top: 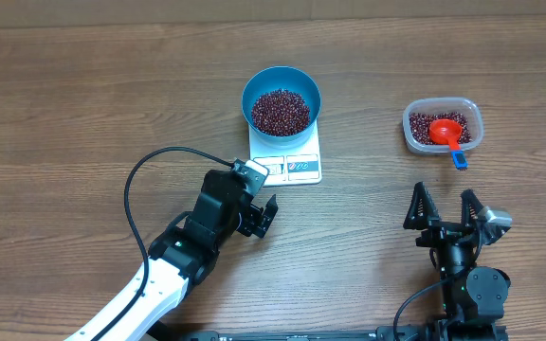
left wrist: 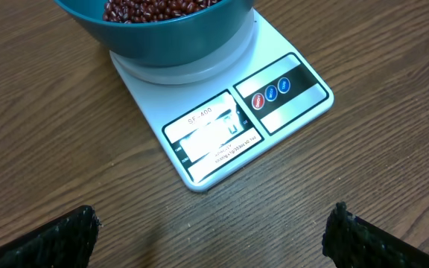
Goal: Scoop item into bowl and weigh 150g on scale
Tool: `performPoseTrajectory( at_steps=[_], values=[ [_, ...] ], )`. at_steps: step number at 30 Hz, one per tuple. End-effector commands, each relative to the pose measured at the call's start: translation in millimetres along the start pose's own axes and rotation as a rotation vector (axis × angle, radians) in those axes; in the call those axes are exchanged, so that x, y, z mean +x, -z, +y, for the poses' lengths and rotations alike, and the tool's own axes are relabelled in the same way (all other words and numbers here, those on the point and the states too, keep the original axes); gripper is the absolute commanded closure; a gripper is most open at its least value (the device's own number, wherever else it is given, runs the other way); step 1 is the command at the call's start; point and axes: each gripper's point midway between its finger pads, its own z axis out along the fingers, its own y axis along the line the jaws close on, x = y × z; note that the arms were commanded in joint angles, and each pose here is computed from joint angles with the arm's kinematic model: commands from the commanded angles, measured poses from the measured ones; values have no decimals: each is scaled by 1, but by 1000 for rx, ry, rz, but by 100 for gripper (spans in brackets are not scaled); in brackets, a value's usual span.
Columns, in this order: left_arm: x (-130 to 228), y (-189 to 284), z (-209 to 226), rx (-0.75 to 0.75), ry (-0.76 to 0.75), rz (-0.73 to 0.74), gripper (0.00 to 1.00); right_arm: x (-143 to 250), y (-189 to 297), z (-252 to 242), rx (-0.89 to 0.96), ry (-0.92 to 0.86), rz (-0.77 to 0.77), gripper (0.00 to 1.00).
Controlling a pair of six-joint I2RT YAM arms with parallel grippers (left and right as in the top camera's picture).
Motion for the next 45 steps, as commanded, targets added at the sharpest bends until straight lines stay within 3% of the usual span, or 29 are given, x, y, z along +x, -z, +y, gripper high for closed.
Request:
performPoseTrajectory(
  at_steps=[1, 7, 17, 25, 31, 45],
  values=[
    [5, -2, -1, 1, 9, 14, 0, 3, 0, 1, -11, 1, 1, 0],
    [0, 3, 4, -25, -4, -3, 0, 3, 0, 1, -11, 1, 1, 0],
    [-57, 71, 58, -98, 110, -289, 0, 3, 0, 1, -11, 1, 1, 0],
    [-76, 135, 98, -180, 158, -487, 0, 3, 0, 1, -11, 1, 1, 0],
    [-62, 160, 112, -276, 171, -563, 0, 3, 0, 1, -11, 1, 1, 0],
    [-1, 150, 110, -368, 120, -617, 1, 3, 0, 1, -11, 1, 1, 0]
  ],
)
